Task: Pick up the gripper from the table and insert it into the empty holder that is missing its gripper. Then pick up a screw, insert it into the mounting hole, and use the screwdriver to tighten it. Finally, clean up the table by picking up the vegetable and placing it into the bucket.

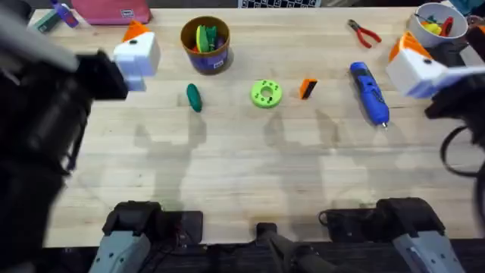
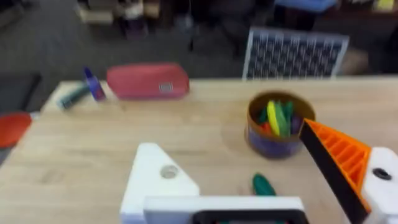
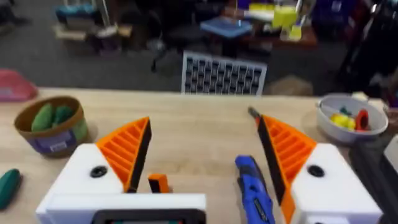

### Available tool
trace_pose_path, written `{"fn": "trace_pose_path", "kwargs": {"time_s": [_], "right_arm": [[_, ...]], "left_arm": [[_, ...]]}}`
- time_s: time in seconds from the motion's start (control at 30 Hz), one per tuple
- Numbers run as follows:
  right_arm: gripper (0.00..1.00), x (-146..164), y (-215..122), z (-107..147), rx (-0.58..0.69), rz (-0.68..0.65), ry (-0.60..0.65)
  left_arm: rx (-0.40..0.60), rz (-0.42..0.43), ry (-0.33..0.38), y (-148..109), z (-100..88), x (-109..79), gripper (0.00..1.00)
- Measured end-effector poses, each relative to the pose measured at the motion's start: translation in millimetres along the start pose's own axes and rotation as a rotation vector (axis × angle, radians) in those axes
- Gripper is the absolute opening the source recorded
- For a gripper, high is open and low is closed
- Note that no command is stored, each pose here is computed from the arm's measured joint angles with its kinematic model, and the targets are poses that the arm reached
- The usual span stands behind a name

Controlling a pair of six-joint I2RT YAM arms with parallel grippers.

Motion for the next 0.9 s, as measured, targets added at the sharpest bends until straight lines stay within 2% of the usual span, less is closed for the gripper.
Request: {"fn": "trace_pose_path", "kwargs": {"time_s": [0.23, 0.43, 0.67, 0.9], "right_arm": [[0.993, -1.2, 28.4, 2.8, 0.325, 0.018, 0.007], [0.993, -3.0, 48.7, 21.6, 0.583, 0.030, 0.010], [0.994, -5.2, 63.9, 50.8, 0.782, 0.039, 0.017], [0.994, -6.4, 69.9, 67.6, 0.854, 0.043, 0.020]], "left_arm": [[0.324, 0.012, -0.041, 44.2, 17.5, -4.5, 0.985], [0.533, 0.045, -0.060, 68.6, 39.0, -13.2, 0.985], [0.679, 0.089, -0.075, 81.1, 66.5, -23.5, 0.985], [0.715, 0.137, -0.095, 85.9, 75.1, -32.6, 0.985]]}}
Point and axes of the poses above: each hand's point on the last joint's axis, 136 mm out from that joint toward the fingers, its own y axis out along the fingers, its own x axis along the line the jaws close on, z = x × y, the point moved 1 cm from there along -y, back along the fingers, and after that the axes turned 3 degrees about y, right-handed, at the moved point
